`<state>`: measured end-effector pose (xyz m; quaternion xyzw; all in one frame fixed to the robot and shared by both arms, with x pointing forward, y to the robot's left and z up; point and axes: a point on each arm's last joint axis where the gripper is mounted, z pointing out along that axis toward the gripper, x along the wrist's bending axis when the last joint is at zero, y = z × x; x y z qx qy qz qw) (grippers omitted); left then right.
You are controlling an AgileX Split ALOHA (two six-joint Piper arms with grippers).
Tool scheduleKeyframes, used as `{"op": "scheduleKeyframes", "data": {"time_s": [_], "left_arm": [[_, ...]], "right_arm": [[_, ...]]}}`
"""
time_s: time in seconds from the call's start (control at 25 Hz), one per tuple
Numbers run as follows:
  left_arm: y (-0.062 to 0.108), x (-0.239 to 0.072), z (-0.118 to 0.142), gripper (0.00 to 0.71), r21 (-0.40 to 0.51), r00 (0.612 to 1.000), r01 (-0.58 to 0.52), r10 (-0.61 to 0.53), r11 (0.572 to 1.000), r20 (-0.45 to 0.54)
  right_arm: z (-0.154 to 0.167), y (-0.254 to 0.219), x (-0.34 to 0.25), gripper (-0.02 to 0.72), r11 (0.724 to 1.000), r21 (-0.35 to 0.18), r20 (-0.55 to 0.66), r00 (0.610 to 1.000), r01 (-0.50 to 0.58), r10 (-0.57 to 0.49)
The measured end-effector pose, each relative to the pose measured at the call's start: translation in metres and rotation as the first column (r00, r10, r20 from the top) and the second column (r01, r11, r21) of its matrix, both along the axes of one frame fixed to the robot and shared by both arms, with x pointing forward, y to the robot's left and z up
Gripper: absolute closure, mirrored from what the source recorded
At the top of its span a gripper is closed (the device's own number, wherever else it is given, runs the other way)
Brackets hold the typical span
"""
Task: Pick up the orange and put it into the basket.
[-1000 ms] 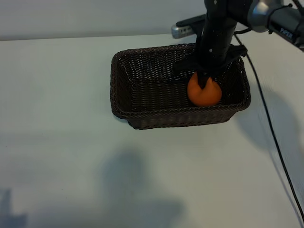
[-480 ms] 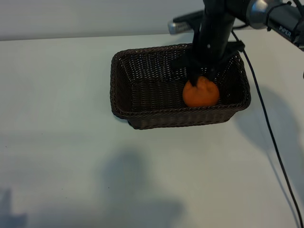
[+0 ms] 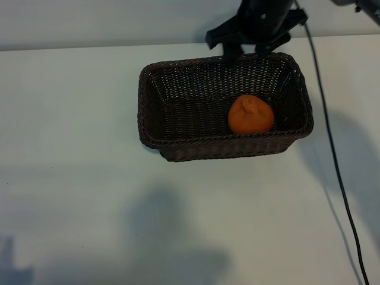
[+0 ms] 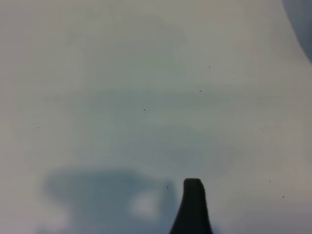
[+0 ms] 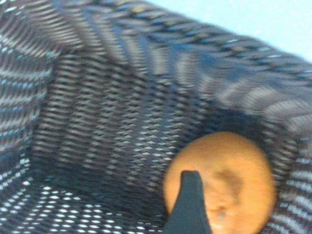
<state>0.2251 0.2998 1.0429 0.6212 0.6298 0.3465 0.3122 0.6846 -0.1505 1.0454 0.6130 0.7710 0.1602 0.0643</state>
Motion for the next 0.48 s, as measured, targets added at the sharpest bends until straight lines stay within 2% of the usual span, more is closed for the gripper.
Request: {"op": "scheduleKeyframes", "data": {"time_s": [0.24, 0.48], "left_arm": [[0.000, 0.000, 0.000, 0.116, 0.000, 1.000, 0.000, 0.000, 1.000, 0.000], [0.000, 0.000, 0.000, 0.116, 0.000, 1.000, 0.000, 0.000, 1.000, 0.000]], "right_arm": [[0.026, -0.067, 0.008, 0.140, 0.992, -0.038, 0.071, 0.990, 0.121, -0.118], [0.042, -0.166, 0.009, 0.142, 0.956, -0.060, 0.116, 0.953, 0.288, -0.279]]}}
